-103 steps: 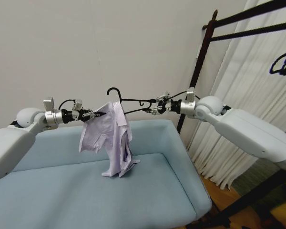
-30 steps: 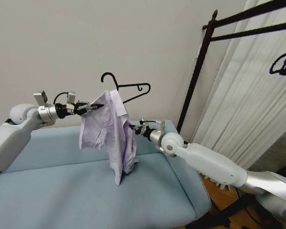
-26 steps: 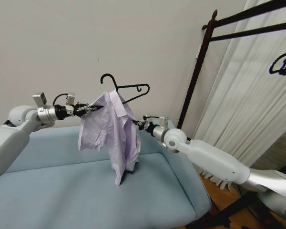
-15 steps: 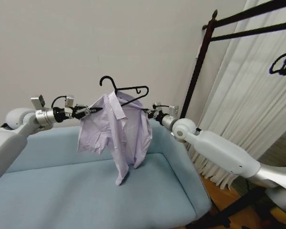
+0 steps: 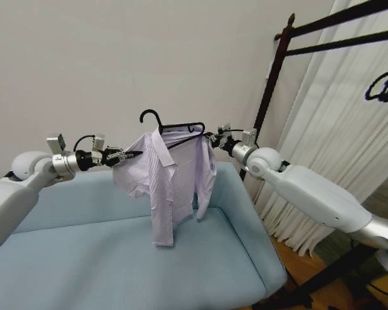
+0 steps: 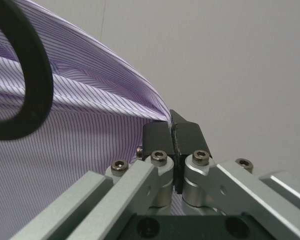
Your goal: Pick up the clothes from the sofa and hang them on the clothes hanger.
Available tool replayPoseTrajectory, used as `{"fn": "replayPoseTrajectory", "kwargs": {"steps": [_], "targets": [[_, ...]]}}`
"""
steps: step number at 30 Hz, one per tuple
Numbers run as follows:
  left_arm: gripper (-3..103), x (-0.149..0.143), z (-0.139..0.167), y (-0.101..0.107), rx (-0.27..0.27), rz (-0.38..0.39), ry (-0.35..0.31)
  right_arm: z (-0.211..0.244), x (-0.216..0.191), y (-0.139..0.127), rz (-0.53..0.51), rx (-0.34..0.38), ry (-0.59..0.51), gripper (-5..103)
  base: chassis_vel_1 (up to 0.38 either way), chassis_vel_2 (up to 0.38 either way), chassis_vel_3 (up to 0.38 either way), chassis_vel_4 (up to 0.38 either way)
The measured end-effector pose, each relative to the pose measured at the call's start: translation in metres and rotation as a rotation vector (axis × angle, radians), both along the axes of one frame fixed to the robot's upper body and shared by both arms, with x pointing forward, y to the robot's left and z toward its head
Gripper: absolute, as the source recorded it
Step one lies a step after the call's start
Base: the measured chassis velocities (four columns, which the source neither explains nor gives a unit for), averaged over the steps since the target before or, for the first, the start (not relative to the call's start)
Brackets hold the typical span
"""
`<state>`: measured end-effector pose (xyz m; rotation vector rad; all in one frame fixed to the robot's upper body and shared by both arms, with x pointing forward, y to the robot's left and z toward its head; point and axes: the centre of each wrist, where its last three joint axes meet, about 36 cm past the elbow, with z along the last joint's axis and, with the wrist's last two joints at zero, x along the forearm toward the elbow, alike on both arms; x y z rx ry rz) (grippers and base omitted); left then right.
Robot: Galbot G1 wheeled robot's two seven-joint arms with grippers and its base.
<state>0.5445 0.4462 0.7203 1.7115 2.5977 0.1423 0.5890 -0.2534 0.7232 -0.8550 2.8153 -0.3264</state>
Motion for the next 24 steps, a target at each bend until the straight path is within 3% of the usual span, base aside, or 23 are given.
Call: {"fn": "replayPoseTrajectory", "kwargs": {"steps": [15,24], "targets": [[2,0.004,-0.019,-0.01,0.048,0.044,0.037,0.012,0.018,-0.008,0.032,-0.158,-0.106,0,0.0,0.0,0.0,0.0],[2,0.002,-0.028,-0.018,0.115,0.15,0.065,0.006,0.027,0.003,0.07,-0.239,-0.167,0,0.0,0.0,0.0,0.0]]}}
